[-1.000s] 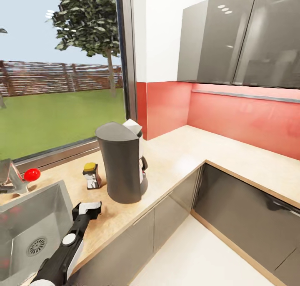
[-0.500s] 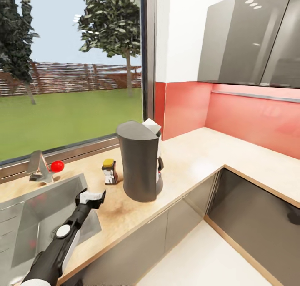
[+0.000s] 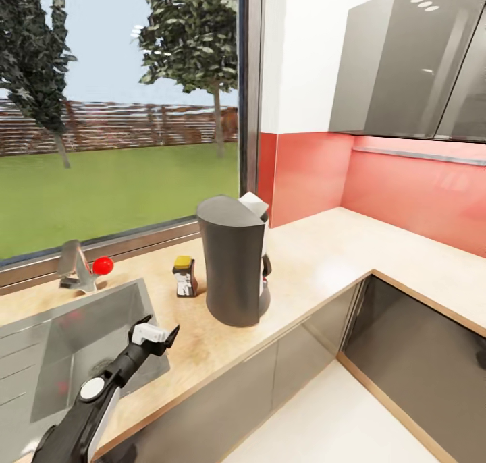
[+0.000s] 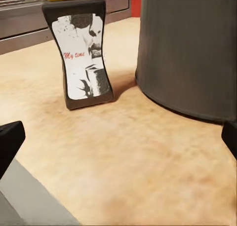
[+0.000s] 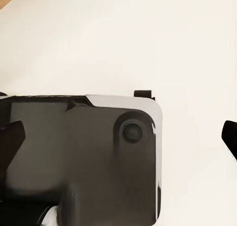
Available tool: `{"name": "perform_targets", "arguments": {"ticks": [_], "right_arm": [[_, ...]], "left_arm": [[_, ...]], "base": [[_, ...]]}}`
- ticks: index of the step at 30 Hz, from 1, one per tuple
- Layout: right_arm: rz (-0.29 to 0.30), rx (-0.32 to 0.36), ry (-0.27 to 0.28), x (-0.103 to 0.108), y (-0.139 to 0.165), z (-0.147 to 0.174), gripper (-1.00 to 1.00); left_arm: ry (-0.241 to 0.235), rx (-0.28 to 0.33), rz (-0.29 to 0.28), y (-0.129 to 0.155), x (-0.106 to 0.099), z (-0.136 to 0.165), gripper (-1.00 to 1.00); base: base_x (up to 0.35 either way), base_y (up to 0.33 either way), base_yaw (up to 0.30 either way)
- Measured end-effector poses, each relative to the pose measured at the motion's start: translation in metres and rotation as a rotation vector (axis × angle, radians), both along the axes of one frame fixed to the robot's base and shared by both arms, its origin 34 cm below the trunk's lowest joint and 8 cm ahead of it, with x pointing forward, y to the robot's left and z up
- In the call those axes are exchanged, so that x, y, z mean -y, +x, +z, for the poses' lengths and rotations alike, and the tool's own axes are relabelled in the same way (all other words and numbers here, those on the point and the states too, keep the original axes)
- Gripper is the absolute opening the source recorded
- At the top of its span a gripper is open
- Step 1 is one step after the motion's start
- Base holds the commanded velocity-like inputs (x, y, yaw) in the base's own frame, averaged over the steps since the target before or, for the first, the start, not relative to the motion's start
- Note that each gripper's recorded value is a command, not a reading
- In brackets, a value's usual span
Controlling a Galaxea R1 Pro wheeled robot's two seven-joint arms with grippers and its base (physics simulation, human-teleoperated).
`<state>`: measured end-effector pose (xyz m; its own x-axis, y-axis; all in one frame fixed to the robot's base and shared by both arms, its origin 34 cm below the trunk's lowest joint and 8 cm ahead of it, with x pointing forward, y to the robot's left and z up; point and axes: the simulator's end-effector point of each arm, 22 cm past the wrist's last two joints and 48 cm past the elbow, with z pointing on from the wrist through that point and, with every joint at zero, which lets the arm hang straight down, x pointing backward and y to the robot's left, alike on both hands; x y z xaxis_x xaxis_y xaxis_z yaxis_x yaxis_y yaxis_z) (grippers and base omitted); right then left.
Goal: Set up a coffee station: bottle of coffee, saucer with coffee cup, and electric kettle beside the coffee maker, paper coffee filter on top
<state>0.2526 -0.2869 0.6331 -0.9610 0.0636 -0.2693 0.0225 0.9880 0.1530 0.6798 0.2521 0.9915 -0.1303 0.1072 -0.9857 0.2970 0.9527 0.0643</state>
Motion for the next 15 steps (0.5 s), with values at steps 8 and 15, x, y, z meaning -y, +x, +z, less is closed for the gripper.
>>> {"name": "perform_targets", "arguments": {"ticks": [8, 15], "right_arm": [[0.000, 0.002, -0.001, 0.0006, 0.0007, 0.0002, 1.00], [-0.001, 0.002, -0.001, 0.0007, 0.0009, 0.0002, 1.00]], "left_arm": [[0.002, -0.002, -0.011, -0.0017, 0.0046, -0.0010, 1.00], [0.000, -0.002, -0.014, -0.0020, 0.0070, -0.0014, 1.00]], "base": [[-0.004, -0.248, 0.000], [-0.083, -0.267, 0.000]]}}
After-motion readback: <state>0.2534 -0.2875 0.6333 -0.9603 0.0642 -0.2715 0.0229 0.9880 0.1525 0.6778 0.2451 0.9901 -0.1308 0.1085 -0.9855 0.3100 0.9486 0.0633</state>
